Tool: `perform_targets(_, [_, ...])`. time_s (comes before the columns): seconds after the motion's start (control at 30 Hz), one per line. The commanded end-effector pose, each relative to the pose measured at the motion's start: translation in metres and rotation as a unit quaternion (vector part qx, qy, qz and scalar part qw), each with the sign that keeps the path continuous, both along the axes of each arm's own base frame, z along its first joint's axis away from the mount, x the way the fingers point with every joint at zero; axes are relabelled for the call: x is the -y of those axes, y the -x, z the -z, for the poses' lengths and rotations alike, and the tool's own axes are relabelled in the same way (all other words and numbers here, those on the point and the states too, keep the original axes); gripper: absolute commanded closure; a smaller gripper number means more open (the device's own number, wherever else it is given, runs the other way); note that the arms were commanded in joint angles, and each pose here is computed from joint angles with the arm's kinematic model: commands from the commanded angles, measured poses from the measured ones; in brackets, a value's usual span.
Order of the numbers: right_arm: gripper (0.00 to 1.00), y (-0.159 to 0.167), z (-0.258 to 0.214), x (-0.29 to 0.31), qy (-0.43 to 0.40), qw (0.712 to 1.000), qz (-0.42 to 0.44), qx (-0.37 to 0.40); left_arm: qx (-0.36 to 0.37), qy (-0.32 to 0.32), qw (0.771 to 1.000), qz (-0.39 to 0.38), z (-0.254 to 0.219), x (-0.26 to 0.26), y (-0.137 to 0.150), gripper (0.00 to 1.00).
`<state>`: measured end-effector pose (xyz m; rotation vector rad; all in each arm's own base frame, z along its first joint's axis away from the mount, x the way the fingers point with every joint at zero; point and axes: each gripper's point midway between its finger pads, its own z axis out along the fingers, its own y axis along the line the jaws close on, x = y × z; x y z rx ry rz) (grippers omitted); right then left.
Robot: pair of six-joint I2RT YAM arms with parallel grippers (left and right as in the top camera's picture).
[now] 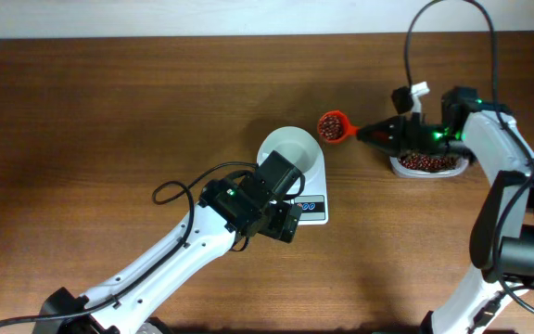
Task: Scoop item into bowl and weigh 50g on scale
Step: 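Carry the scoop with the right gripper over the white bowl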
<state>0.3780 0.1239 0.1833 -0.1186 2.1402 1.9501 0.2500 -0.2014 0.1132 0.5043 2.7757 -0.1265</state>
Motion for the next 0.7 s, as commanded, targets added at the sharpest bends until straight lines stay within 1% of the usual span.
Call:
perform_targets(0.0, [0.96, 0.003, -0.001, -0.019, -0.018, 1.0, -0.024, -0.001, 0.001, -0.011, 1.0, 0.006, 0.004, -0.003, 0.001, 0.01])
perform_targets(0.07, [0.96, 0.002, 0.013, -0.029, 0.02, 0.999, -0.033, -0.023, 0.001, -0.011, 1.0, 0.006, 0.004, -0.003, 0.001, 0.01])
perform_targets(0.23, [0.96, 0.0, 0.03, -0.048, 0.071, 0.996, -0.049, -0.022, 0.001, -0.011, 1.0, 0.006, 0.004, -0.003, 0.001, 0.01])
perform_targets(0.37, [0.96, -0.002, 0.05, -0.056, 0.138, 0.989, -0.046, -0.034, 0.001, -0.011, 1.0, 0.006, 0.004, -0.003, 0.001, 0.01])
perform_targets(0.53, [0.96, -0.011, 0.031, -0.066, 0.151, 0.987, -0.053, 0.0, 0.001, -0.011, 1.0, 0.006, 0.004, -0.003, 0.001, 0.01])
perform_targets(0.67, [0.96, -0.018, 0.023, -0.062, 0.252, 0.967, -0.036, 0.025, 0.001, -0.011, 1.0, 0.006, 0.004, -0.003, 0.001, 0.01])
